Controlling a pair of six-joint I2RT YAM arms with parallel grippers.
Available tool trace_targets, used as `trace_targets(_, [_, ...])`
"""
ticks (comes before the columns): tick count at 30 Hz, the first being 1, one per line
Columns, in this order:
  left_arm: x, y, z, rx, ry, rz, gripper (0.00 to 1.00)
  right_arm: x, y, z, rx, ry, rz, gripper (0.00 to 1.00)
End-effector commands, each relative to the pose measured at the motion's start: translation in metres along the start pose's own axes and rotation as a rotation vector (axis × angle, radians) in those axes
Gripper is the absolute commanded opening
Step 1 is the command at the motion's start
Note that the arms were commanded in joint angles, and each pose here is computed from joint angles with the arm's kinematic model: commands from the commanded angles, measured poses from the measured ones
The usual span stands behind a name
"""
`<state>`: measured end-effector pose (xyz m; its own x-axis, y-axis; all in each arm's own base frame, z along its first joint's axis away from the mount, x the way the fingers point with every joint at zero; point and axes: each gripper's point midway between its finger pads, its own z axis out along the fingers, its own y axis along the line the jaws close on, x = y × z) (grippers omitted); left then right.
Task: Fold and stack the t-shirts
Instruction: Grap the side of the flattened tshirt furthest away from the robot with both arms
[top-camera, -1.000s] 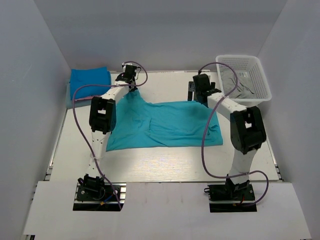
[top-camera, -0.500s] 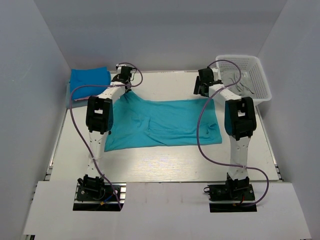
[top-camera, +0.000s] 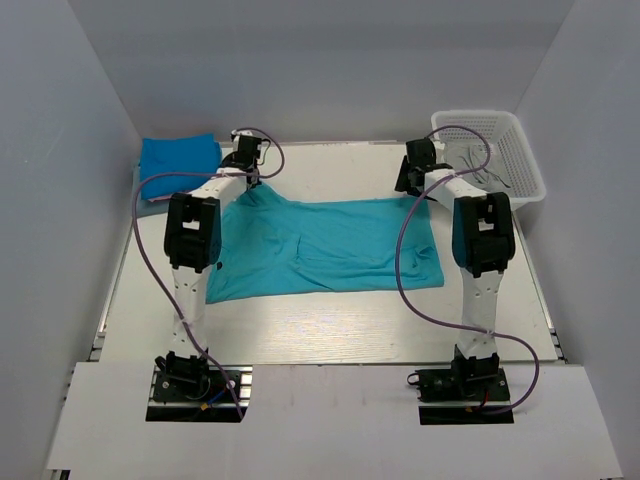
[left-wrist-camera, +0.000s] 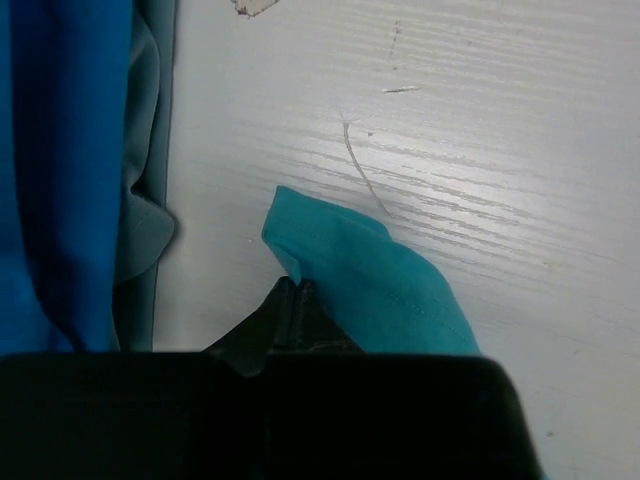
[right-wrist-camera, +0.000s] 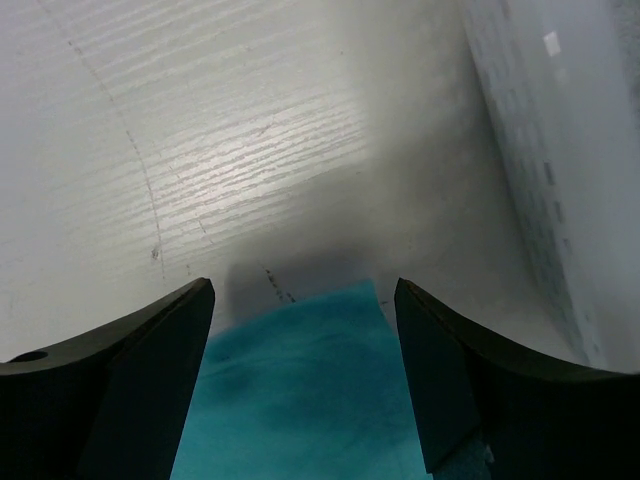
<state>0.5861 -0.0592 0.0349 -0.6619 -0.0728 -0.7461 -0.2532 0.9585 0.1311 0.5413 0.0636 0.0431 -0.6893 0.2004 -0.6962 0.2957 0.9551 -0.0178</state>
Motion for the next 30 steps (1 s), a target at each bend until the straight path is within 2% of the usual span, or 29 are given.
trace_targets(1, [-0.058,0.006,-0.036,0.039,-0.123,-0.057,0.00,-0.001,0.008,0.006,-0.041,0.013,0.041,0.78])
trace_targets(5, [-0.059,0.008,-0.042,0.039,-0.122,-0.065,0.00,0.022,-0.002,0.004,-0.016,0.072,0.045,0.77])
trace_targets(9, [-0.060,0.007,-0.044,0.051,-0.128,-0.078,0.00,0.028,-0.002,0.005,-0.019,0.078,0.047,0.66])
trace_targets(13, [-0.070,0.009,-0.054,0.058,-0.158,-0.091,0.00,0.019,-0.004,0.004,-0.001,0.056,0.051,0.37])
trace_targets(15, [-0.066,0.011,-0.055,0.057,-0.155,-0.081,0.00,0.014,-0.003,0.001,-0.005,0.036,0.055,0.26])
trace_targets(16, [-0.072,0.012,-0.060,0.059,-0.168,-0.077,0.00,0.013,-0.005,0.000,-0.001,0.031,0.054,0.15])
trace_targets(19, [-0.064,0.008,-0.068,0.053,-0.165,-0.063,0.00,0.006,-0.004,-0.008,-0.002,0.007,0.060,0.07])
trace_targets(20, [-0.062,0.012,-0.075,0.054,-0.164,-0.072,0.00,0.000,-0.005,-0.011,0.001,-0.018,0.065,0.01])
trace_targets(22, [-0.061,0.016,-0.086,0.059,-0.172,-0.114,0.00,0.001,-0.006,-0.018,-0.010,-0.025,0.055,0.00])
trace_targets(23, [-0.048,0.019,-0.088,0.054,-0.148,-0.120,0.00,0.000,-0.006,-0.022,-0.025,-0.032,0.046,0.00])
trace_targets(24, [-0.058,0.024,-0.104,0.065,-0.182,-0.151,0.00,-0.002,-0.002,-0.027,-0.054,-0.049,0.035,0.00])
trace_targets(25, [-0.043,0.028,-0.107,0.061,-0.164,-0.157,0.00,-0.009,0.000,-0.034,-0.071,-0.073,0.031,0.00])
trace_targets(28, [-0.049,0.032,-0.134,0.111,-0.202,-0.225,0.00,0.003,0.001,-0.047,-0.096,-0.083,0.019,0.00])
trace_targets(30, [-0.032,0.033,-0.142,0.115,-0.179,-0.244,0.00,0.005,-0.002,-0.058,-0.098,-0.097,0.018,0.00])
